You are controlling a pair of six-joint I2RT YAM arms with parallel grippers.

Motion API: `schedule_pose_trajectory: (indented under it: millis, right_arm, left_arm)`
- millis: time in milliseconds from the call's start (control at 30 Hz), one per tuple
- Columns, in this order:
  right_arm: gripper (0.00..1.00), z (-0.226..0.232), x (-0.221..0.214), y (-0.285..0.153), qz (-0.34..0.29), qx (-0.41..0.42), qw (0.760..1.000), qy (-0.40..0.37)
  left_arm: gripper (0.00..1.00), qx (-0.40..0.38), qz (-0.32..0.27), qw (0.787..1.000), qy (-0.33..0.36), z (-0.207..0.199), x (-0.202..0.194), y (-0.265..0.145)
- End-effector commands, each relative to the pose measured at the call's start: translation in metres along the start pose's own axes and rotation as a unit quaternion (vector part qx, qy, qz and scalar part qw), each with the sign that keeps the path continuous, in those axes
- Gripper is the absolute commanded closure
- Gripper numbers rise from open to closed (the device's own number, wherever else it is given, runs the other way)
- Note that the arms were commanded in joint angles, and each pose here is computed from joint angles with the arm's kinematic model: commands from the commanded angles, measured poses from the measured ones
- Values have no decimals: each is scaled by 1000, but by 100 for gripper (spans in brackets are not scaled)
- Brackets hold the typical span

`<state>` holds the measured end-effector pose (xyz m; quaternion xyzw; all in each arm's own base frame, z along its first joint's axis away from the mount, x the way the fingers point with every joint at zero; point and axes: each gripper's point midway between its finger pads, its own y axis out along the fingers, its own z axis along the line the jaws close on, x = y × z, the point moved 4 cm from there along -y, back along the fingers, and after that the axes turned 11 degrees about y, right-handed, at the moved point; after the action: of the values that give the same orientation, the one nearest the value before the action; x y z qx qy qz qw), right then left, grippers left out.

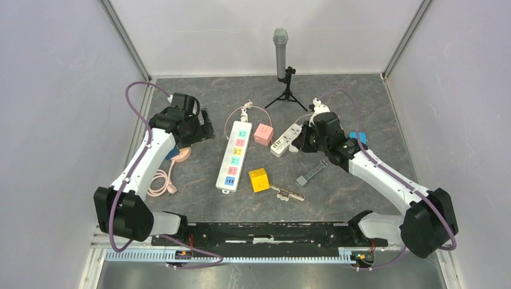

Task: Pull the plug off the socket

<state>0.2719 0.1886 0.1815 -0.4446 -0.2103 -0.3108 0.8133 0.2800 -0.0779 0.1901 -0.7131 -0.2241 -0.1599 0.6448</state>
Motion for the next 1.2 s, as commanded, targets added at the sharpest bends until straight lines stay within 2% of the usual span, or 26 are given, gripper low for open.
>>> schedule_pose_trajectory:
  millis: [0,233,467,533,733,800,933,1067,1167]
  right_arm:
    - [100,-12,-16,4,41,43,998,-32]
    - [100,-38,-45,25,105,78,991,0]
    - [98,-71,-49,38,112,55,991,43]
    - [87,-80,-50,39,117,45,991,49]
    - [39,-96,-46,39,109,-6,993,41]
    - [26,-103,-41,36,99,-39,994,35]
    - [15,-105,-25,29,72,-69,995,18]
    - [14,-97,-7,23,43,-63,997,8]
    - [15,-87,5,20,27,-47,999,4]
  left_arm:
    - [0,85,-46,995,-11,28,21,-23]
    - [0,104,-22,992,-72,57,19,-13]
    - [0,146,12,984,-102,84,17,5]
    - [0,154,16,982,-106,87,18,9]
    - [0,194,23,969,-149,121,27,10]
    - [0,197,27,965,-170,133,29,9]
    - [0,208,27,958,-197,152,32,8]
    - [0,212,29,950,-228,167,31,18]
    - [0,181,35,953,-239,164,30,35]
